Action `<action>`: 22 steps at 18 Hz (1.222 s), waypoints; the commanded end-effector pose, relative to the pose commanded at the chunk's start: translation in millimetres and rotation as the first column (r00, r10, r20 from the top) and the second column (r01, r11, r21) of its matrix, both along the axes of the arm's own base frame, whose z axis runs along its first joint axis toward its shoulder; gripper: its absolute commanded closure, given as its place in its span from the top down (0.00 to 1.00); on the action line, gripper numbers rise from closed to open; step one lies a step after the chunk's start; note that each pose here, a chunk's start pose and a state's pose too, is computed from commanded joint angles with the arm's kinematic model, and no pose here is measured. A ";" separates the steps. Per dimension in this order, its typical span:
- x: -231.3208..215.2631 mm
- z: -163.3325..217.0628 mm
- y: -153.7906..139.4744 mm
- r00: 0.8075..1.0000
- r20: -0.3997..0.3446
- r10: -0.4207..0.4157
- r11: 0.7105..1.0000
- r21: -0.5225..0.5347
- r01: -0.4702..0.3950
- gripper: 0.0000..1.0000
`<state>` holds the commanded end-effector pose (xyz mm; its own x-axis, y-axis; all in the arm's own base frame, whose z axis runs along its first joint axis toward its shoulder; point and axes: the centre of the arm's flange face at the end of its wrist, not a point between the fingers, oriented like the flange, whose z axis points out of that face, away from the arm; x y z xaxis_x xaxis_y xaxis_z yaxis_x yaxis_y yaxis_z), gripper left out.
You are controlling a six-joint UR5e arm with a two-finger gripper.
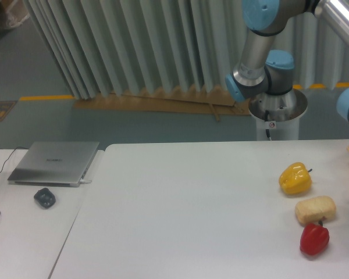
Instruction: Place the green pepper in a basket
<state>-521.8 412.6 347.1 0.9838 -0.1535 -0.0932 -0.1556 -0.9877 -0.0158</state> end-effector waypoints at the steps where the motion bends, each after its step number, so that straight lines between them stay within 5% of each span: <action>1: 3.4 6.6 -2.8 0.999 0.006 -0.037 0.999 -0.007 0.037 0.51; 8: 6.3 27.5 -24.4 0.961 0.029 -0.275 0.960 -0.039 0.276 0.51; 13: -4.6 30.5 -42.7 0.932 0.032 -0.361 0.931 -0.046 0.362 0.51; 18: -30.2 27.1 -80.5 0.842 0.043 -0.537 0.840 -0.060 0.539 0.51; 22: -36.7 27.1 -91.5 0.819 0.045 -0.573 0.816 -0.061 0.574 0.51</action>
<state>-558.5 321.1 374.2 0.7172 -0.6957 -0.0395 -0.6947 -0.7183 0.0380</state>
